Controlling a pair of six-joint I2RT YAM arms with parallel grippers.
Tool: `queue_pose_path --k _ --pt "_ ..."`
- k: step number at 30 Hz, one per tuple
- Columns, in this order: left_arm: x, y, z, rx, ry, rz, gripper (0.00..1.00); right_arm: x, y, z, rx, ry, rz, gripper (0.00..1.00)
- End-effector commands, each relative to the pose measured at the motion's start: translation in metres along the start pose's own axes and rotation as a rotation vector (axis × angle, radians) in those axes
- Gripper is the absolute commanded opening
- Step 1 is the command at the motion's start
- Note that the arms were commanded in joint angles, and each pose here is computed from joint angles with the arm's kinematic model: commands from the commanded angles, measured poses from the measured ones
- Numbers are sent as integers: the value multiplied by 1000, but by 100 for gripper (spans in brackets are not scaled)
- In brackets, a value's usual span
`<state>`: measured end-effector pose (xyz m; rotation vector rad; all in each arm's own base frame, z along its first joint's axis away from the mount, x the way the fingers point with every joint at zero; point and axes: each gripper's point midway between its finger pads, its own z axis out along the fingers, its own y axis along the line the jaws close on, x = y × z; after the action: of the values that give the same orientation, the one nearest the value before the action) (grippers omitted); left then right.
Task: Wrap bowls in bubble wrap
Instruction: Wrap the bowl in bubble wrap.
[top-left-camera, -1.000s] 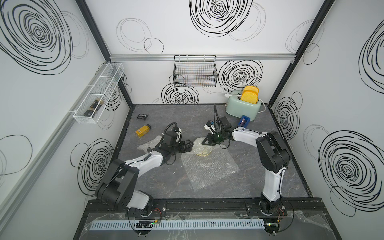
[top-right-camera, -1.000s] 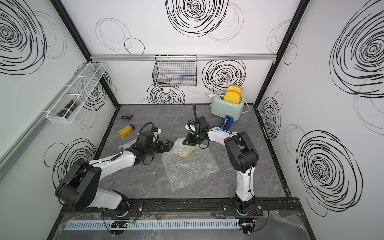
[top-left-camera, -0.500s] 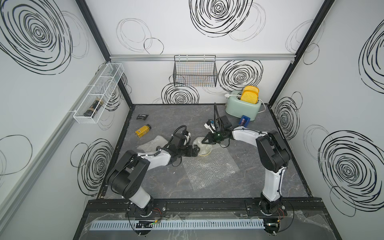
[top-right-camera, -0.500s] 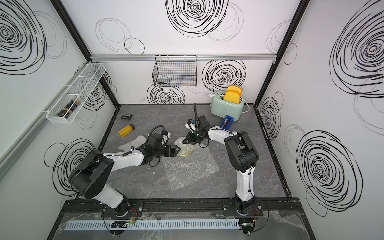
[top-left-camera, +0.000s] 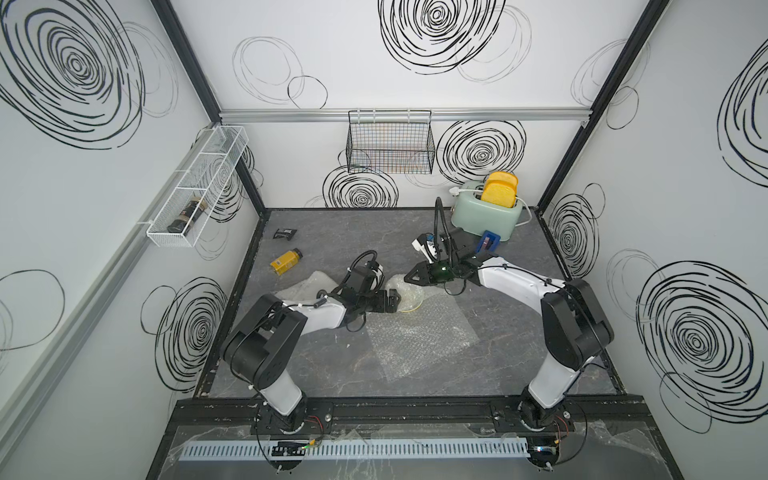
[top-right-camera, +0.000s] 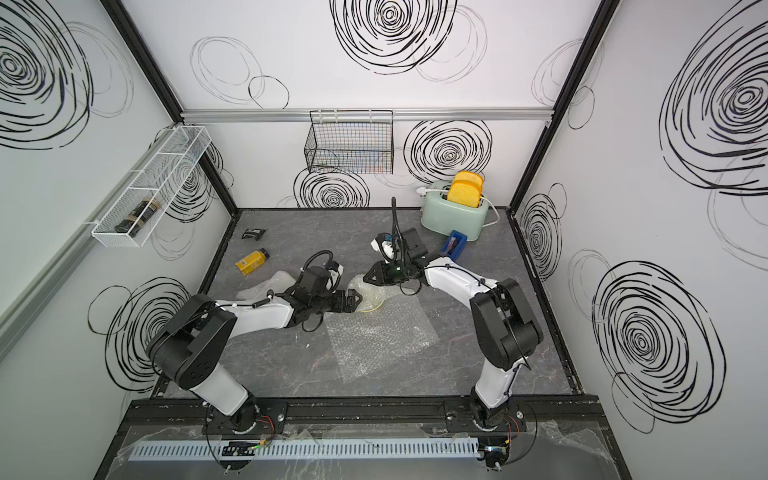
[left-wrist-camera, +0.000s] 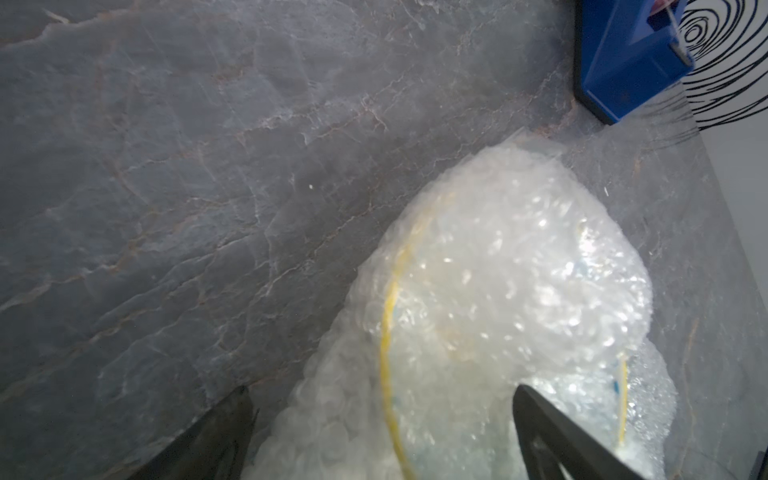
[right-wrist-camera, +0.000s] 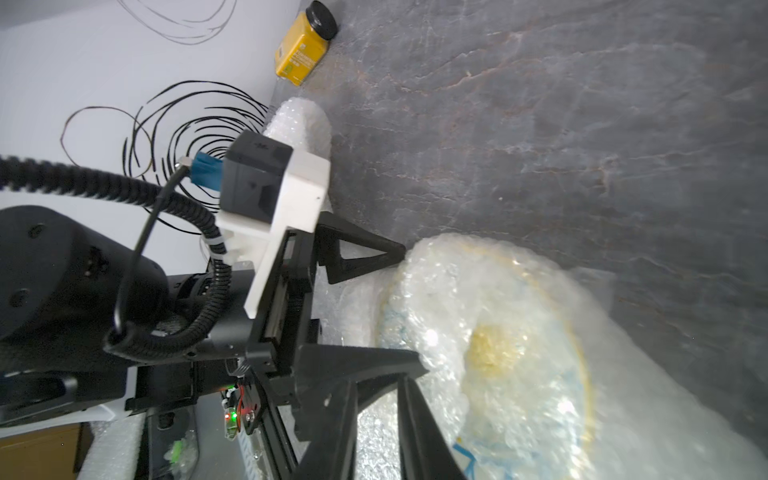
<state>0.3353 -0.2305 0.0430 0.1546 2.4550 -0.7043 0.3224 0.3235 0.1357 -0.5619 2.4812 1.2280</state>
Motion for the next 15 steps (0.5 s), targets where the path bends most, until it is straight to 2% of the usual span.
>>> queue_pose_path --k 1,9,15 --pt "-14 -8 1 15 -34 12 100 10 -9 19 9 47 31 12" --pt "-24 -10 -12 29 -66 -6 98 23 -56 48 129 112 103 6" --pt "-43 -4 -21 53 -107 -34 97 27 -70 50 132 115 129 5"
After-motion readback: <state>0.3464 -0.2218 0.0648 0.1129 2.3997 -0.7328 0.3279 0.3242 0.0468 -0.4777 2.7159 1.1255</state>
